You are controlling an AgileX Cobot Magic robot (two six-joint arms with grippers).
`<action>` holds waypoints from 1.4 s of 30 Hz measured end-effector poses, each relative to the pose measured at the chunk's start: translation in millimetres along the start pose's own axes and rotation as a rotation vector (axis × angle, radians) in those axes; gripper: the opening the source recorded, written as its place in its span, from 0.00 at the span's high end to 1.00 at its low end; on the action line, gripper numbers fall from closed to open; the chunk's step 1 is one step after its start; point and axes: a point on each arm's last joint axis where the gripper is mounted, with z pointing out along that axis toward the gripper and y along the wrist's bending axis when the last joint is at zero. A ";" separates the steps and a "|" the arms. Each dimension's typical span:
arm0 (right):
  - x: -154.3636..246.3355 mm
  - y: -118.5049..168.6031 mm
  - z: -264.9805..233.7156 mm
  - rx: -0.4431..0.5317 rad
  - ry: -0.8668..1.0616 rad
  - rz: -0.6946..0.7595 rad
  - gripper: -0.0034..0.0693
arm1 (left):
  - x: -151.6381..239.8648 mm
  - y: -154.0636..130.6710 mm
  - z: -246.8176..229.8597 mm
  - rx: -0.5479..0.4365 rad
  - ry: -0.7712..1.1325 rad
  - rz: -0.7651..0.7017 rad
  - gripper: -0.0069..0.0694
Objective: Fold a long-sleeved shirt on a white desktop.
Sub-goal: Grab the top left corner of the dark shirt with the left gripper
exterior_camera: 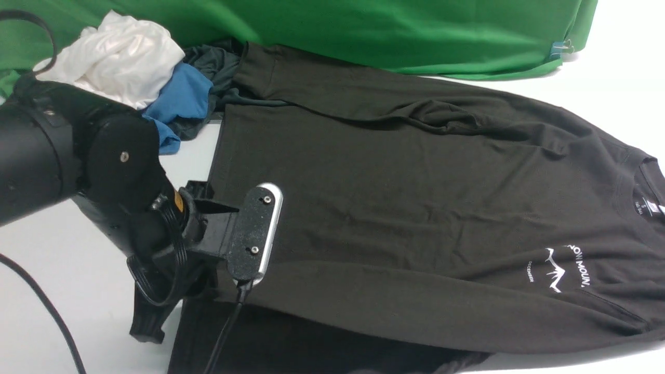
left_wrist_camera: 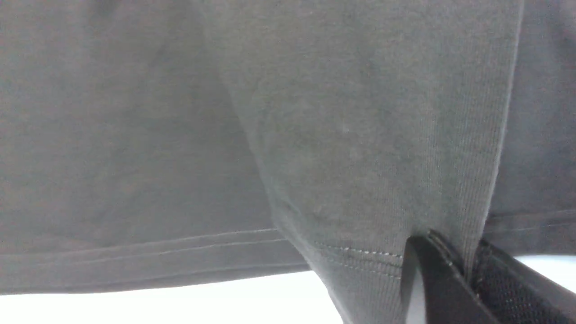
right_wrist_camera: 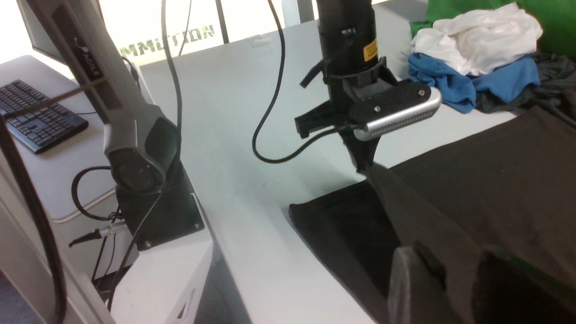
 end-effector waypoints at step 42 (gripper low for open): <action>-23.8 -45.6 107.7 0.466 0.376 0.068 0.63 | 20.4 147.5 -56.2 -0.301 -0.332 -0.906 0.88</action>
